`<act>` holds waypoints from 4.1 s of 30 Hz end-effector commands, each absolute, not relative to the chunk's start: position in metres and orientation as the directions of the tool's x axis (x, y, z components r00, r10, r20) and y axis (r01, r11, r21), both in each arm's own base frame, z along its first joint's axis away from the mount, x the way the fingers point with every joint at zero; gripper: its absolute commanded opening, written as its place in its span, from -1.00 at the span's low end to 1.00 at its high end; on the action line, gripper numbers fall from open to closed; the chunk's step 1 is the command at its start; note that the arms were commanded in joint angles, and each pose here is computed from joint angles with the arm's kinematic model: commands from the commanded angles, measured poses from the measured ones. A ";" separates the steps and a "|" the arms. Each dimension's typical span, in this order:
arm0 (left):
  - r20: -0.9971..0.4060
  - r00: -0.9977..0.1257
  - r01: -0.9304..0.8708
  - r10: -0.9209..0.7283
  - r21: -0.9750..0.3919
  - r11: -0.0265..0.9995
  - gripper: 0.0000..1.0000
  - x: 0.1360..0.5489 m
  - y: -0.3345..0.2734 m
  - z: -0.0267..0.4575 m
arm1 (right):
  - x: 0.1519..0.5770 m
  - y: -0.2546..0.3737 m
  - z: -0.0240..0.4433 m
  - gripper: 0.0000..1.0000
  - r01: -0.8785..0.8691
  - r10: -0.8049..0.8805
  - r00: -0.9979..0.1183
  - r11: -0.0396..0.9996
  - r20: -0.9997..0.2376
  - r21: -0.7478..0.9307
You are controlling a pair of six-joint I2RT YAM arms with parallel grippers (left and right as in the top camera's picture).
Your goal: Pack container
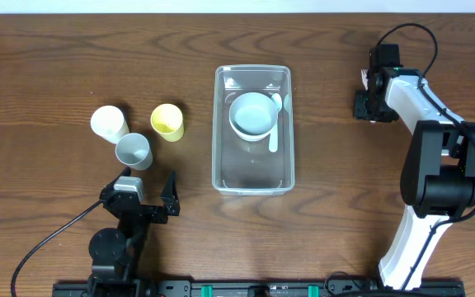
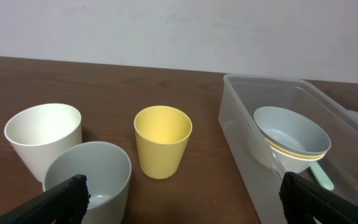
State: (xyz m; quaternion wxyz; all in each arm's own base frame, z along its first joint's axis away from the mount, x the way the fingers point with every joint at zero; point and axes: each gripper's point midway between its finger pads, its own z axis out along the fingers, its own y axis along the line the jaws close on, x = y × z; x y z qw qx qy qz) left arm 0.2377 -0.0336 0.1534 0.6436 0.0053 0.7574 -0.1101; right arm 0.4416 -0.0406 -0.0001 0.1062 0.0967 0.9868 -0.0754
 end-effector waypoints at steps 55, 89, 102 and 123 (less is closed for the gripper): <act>-0.973 -0.199 0.139 -0.120 -0.149 0.979 0.96 0.238 -0.032 0.139 | 0.443 0.183 0.174 -0.47 -0.272 -0.117 -0.876 0.921 -0.468 0.280; -0.973 -0.199 0.139 -0.120 -0.149 0.979 0.96 0.238 -0.032 0.139 | 0.581 0.057 0.115 0.98 0.041 -0.055 -0.699 0.992 -0.713 -0.117; -0.973 -0.199 0.139 -0.120 -0.149 0.979 0.96 0.238 -0.032 0.139 | 0.601 0.049 0.049 0.99 0.035 -0.053 -0.715 0.993 -0.697 -0.111; -0.973 -0.199 0.139 -0.120 -0.149 0.979 0.96 0.238 -0.032 0.139 | 0.582 0.067 0.008 0.83 -0.072 -0.068 -0.797 0.997 -0.600 -0.016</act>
